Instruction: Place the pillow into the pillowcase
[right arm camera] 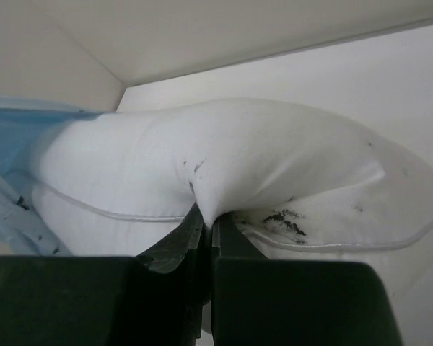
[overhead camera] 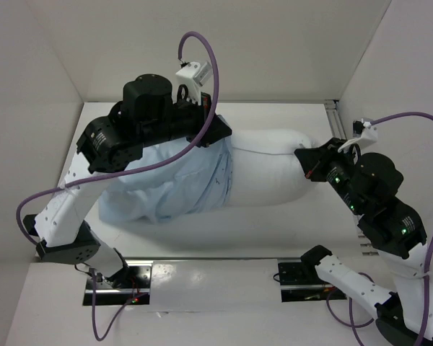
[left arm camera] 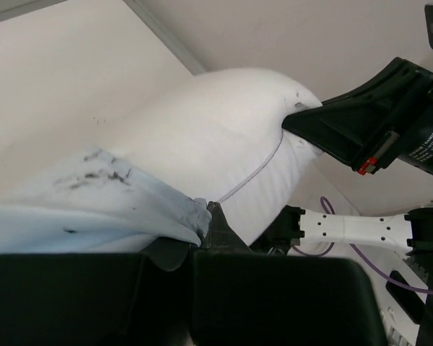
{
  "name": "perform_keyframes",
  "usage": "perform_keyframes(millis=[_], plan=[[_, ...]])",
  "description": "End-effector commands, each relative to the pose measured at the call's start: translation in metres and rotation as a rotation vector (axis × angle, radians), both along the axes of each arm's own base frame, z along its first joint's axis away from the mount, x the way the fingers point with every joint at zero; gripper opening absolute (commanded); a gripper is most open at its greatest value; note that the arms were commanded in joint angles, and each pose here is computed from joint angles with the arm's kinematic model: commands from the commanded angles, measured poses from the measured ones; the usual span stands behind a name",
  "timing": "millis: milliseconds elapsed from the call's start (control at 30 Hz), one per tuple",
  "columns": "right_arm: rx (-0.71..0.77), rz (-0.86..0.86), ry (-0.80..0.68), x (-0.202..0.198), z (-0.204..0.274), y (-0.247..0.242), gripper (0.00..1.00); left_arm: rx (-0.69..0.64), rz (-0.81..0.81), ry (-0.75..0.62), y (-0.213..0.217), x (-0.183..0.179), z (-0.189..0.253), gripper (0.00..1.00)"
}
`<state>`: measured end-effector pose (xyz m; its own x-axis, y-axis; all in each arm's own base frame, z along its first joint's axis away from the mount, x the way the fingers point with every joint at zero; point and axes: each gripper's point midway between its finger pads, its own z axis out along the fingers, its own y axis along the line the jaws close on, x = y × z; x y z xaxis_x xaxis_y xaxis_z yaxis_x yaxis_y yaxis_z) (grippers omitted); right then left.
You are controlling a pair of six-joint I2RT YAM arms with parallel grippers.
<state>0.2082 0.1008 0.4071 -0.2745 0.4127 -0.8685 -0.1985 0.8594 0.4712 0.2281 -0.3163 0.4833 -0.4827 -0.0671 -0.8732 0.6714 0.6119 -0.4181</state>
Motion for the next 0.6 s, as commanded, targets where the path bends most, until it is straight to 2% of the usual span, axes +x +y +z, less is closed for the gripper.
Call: perform_keyframes(millis=[0, 33, 67, 133, 167, 233, 267, 333, 367, 400, 433, 467, 500, 567], plan=[[-0.090, -0.015, 0.141, 0.000, -0.036, -0.003, 0.00, -0.201, 0.016, -0.156, 0.004, 0.016, 0.071, 0.00], [-0.093, -0.028, 0.139, 0.001, -0.036, -0.006, 0.00, -0.194, 0.023, -0.150, 0.003, 0.027, 0.068, 0.00], [-0.095, -0.052, 0.153, 0.006, -0.039, -0.007, 0.00, -0.167, 0.029, -0.110, -0.009, 0.050, 0.050, 0.00], [-0.128, -0.074, 0.196, 0.019, -0.055, -0.004, 0.00, -0.150, 0.042, -0.060, -0.005, 0.088, 0.030, 0.00], [-0.144, -0.097, 0.209, 0.025, -0.059, -0.006, 0.00, -0.108, 0.041, 0.019, -0.018, 0.118, -0.007, 0.00], [-0.184, -0.129, 0.261, 0.049, -0.078, 0.000, 0.00, -0.085, 0.033, 0.104, -0.017, 0.153, -0.043, 0.00], [-0.240, -0.130, 0.309, 0.064, -0.098, 0.006, 0.00, -0.035, 0.059, 0.152, -0.018, 0.183, -0.081, 0.00], [-0.267, -0.163, 0.332, 0.091, -0.115, 0.005, 0.00, 0.016, 0.098, 0.164, -0.014, 0.208, -0.109, 0.00], [-0.281, -0.129, 0.347, 0.101, -0.123, 0.009, 0.00, 0.050, 0.145, 0.165, -0.007, 0.221, -0.122, 0.03], [-0.286, -0.158, 0.396, 0.123, -0.141, 0.001, 0.00, 0.070, 0.165, 0.140, 0.001, 0.234, -0.125, 0.17], [-0.267, -0.174, 0.396, 0.139, -0.148, -0.003, 0.04, 0.094, 0.182, 0.153, 0.005, 0.244, -0.139, 0.26], [-0.243, -0.142, 0.399, 0.149, -0.152, -0.001, 0.14, 0.107, 0.199, 0.136, 0.012, 0.247, -0.136, 0.35], [-0.220, -0.176, 0.417, 0.171, -0.167, -0.015, 0.33, 0.117, 0.222, 0.143, 0.019, 0.251, -0.138, 0.55], [-0.190, -0.168, 0.434, 0.187, -0.175, -0.021, 0.82, 0.112, 0.261, 0.103, 0.035, 0.249, -0.119, 0.69]])
